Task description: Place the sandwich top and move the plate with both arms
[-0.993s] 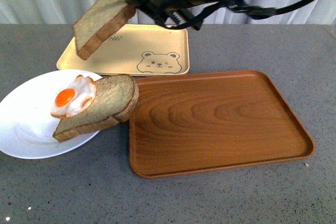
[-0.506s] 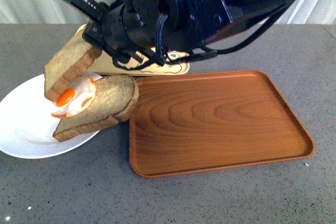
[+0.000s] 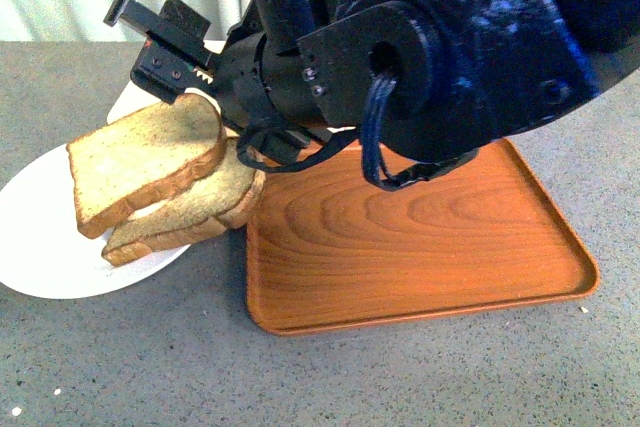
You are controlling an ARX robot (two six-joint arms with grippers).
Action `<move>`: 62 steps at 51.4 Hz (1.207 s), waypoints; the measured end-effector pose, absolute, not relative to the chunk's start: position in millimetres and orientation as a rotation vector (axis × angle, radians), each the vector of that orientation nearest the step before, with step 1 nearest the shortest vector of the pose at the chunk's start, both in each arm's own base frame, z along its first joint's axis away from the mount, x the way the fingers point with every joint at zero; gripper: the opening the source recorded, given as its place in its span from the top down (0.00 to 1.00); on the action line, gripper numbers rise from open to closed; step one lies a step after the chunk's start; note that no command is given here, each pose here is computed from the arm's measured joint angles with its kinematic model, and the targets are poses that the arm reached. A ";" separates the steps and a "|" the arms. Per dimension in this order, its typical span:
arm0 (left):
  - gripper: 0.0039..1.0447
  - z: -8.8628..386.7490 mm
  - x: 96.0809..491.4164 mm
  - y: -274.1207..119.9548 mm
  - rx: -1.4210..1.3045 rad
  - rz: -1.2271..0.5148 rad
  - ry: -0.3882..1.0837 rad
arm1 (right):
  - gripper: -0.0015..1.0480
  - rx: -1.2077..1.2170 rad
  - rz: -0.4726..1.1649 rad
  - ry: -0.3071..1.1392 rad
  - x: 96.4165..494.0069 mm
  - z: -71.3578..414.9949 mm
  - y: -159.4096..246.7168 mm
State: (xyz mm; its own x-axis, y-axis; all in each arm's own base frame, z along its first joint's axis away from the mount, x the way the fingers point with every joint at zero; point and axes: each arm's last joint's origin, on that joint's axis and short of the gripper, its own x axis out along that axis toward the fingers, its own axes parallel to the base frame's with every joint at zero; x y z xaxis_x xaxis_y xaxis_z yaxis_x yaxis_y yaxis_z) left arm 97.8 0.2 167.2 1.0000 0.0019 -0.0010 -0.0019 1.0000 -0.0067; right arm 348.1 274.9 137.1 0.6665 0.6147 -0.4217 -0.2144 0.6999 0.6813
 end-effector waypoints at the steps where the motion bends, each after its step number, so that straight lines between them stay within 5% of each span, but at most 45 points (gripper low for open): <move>1: 0.08 167.3 97.8 0.2 -0.007 0.002 0.001 | 0.37 0.638 0.501 0.684 347.9 138.6 272.2; 12: 0.08 167.2 97.8 0.2 -0.007 0.002 0.001 | 0.07 0.635 0.450 0.580 341.0 157.0 237.6; 23: 0.08 167.2 97.8 0.2 -0.007 0.002 0.001 | 0.09 0.564 0.354 0.384 316.8 185.3 176.2; 26: 0.08 167.3 97.8 0.1 -0.007 0.000 0.001 | 0.21 0.422 0.168 0.129 299.1 187.6 151.2; 30: 0.08 167.2 97.8 0.2 -0.007 0.002 0.001 | 0.35 0.230 0.037 0.012 277.6 185.7 120.9; 50: 0.08 167.2 97.8 0.2 -0.007 0.002 0.001 | 0.99 0.015 0.009 0.012 209.3 171.4 47.6; 62: 0.08 167.2 97.8 0.2 -0.007 0.002 0.001 | 0.98 0.003 0.005 0.024 184.1 159.8 28.5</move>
State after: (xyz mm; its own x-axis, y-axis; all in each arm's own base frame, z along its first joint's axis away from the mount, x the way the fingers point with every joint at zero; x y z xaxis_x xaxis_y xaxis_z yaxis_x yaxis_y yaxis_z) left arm 97.8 0.2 167.2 1.0000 0.0019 -0.0010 -0.0019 1.0000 -0.0071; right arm 184.1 28.5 159.8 0.9997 0.0049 -0.0242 -0.0048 1.0000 0.0027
